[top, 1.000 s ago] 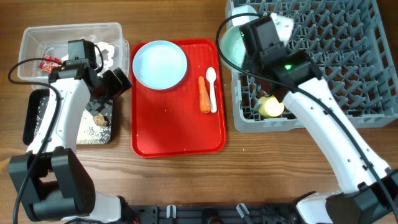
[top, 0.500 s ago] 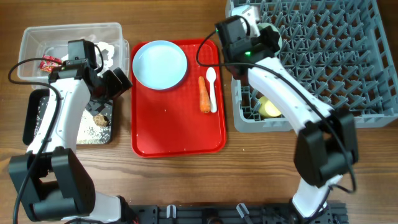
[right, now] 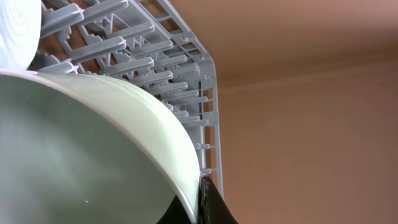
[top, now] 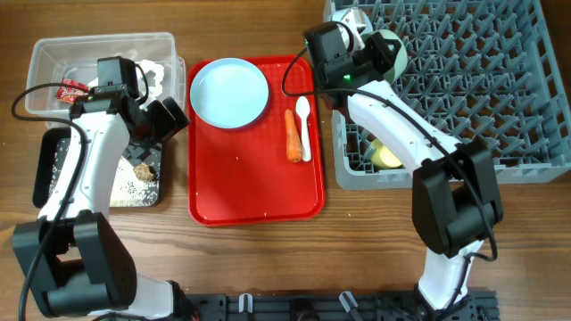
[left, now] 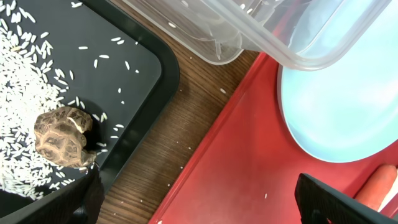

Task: Sort waste into correct bins and load items into the dishwasher rack
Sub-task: 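Carry the green bowl into the dish rack and release it, then reach the right gripper to the light-blue plate and grasp its edge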

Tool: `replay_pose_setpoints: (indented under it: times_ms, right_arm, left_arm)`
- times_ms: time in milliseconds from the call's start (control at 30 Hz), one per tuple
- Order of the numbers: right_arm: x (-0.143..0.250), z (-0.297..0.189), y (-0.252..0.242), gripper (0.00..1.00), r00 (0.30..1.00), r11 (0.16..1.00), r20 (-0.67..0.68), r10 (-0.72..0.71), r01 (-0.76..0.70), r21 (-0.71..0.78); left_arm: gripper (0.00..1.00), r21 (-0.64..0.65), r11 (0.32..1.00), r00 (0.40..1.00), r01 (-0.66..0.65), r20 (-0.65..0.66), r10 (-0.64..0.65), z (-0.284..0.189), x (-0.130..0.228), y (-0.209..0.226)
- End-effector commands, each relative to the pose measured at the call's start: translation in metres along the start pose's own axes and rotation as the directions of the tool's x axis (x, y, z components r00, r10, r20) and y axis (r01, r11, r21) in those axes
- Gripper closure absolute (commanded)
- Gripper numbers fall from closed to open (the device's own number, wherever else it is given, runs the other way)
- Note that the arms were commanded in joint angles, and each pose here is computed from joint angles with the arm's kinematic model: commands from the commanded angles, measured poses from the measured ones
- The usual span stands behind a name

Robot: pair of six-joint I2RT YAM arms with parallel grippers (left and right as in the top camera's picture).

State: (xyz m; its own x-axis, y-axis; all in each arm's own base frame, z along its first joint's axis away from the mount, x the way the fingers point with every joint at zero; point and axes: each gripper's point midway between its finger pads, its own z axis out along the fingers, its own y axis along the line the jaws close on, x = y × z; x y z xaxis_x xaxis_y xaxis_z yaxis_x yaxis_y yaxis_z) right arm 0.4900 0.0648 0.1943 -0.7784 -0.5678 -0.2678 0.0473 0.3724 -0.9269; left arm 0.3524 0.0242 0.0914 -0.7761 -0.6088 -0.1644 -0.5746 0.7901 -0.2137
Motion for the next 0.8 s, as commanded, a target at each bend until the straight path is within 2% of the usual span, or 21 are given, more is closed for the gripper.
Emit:
replay_pose_setpoints:
  times_ms: [0,333,400,567,700,767]
  right_arm:
    - [0.0,0.005,0.012,0.96,0.999,0.999,0.005,-0.041,0.041,-0.031]
    - [-0.003,0.003,0.028,0.96,0.997,0.991,0.037,-0.062,0.066,-0.114]
    - [-0.003,0.002,0.035,0.92,0.996,0.985,0.051,-0.075,0.082,-0.151]
    - [-0.002,-0.01,0.046,0.91,0.989,0.973,0.069,-0.133,0.143,-0.18]
    - [-0.013,-0.032,0.058,0.78,0.982,0.965,0.125,-0.144,0.167,-0.202]
    - [-0.022,-0.051,0.071,0.67,0.972,0.952,0.181,-0.148,0.19,-0.239]
  left_arm:
    - [0.0,-0.003,1.0,1.0,0.009,0.016,-0.009,-0.003,-0.004,0.001]
    - [0.0,-0.003,1.0,1.0,0.009,0.016,-0.009,-0.003,-0.004,0.001]
    - [0.0,-0.003,1.0,1.0,0.009,0.016,-0.009,-0.003,-0.004,0.001]
    - [0.0,-0.003,1.0,1.0,0.009,0.016,-0.009,-0.003,-0.004,0.001]
    - [0.0,-0.003,1.0,1.0,0.009,0.016,-0.009,-0.003,-0.004,0.001]
    - [0.0,-0.003,1.0,1.0,0.009,0.016,-0.009,-0.003,-0.004,0.001]
